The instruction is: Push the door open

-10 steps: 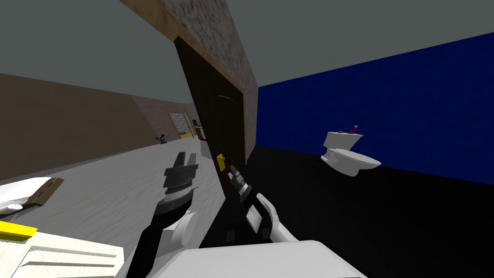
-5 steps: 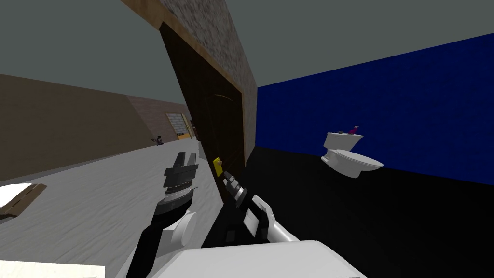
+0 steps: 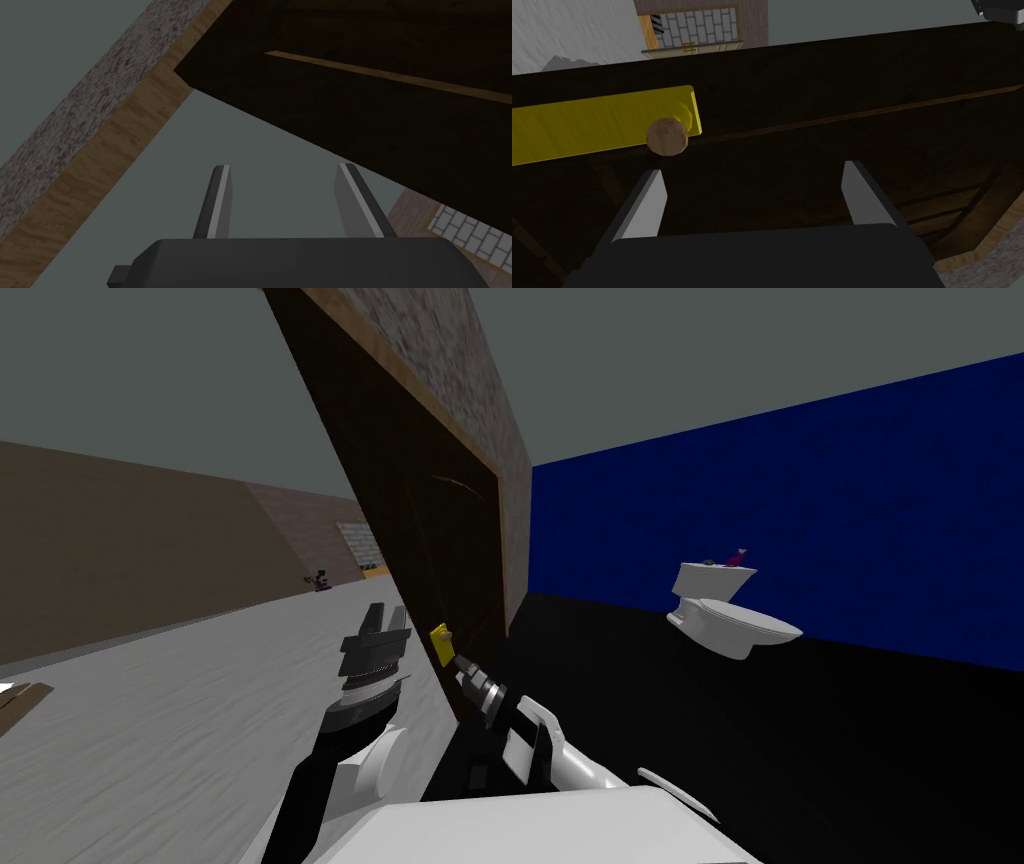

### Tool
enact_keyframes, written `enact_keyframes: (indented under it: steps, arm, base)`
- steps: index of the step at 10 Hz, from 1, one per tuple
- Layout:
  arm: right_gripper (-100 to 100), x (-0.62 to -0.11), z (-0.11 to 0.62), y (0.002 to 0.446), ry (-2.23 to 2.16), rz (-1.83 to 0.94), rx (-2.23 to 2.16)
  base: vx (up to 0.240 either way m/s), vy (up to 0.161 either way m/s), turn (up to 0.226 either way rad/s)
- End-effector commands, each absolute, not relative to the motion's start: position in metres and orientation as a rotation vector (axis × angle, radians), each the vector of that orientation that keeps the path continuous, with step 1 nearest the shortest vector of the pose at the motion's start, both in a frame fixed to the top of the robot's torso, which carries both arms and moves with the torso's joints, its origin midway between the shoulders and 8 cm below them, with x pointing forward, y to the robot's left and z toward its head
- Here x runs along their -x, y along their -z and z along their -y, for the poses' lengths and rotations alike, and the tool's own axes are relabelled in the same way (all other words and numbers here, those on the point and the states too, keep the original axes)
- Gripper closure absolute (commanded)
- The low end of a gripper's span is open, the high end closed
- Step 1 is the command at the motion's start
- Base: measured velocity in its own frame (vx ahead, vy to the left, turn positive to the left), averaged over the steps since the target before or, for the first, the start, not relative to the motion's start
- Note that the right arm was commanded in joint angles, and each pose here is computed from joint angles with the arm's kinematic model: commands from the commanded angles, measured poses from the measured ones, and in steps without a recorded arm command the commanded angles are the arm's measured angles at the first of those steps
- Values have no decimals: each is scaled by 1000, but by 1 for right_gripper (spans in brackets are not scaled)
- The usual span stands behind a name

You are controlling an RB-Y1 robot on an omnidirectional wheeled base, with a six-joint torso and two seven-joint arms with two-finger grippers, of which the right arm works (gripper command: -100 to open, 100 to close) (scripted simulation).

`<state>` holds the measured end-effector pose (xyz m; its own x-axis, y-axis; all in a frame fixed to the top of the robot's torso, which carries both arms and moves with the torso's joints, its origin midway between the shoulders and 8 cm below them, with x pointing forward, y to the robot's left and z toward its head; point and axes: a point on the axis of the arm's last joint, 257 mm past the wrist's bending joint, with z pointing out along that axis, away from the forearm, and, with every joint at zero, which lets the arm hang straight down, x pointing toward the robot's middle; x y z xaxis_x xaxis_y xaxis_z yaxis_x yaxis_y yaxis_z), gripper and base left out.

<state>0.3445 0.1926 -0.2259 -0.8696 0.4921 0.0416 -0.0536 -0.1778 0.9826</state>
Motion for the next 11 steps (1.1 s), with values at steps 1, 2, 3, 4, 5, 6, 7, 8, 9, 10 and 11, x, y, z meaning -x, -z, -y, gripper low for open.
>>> enact_keyframes:
  steps: [1, 2, 3, 4, 5, 6, 7, 8, 9, 10, 11]
  arm:
    - [-100, -338, -201, 242, -2090, -1801, -481]
    - [-100, -336, -203, 246, -2086, -1818, -474]
    - [-100, -332, -207, 254, -2077, -1850, -461]
    - [-100, -328, -210, 262, -2068, -1881, -448]
    - [-100, -325, -212, 269, -2057, -1911, -435]
    - [-100, -321, -215, 278, -2044, -1943, -421]
    - [-100, -318, -217, 286, -2031, -1975, -407]
    - [-100, -315, -218, 293, -2018, -2003, -393]
    - [-100, -315, -218, 288, -2028, -1982, -402]
    - [-100, -316, -218, 290, -2022, -1984, -407]
    - [-100, -316, -218, 290, -2021, -1984, -409]
  base:
    - [225, 7, -28]
    - [178, 1, -18]
    - [134, -5, -27]
    - [149, -3, -25]
    - [163, -24, -21]
    - [190, -7, -24]
    - [192, 1, -24]
    - [190, 20, -17]
    - [85, 14, -4]
    - [69, 70, 49]
    - [75, 136, 24]
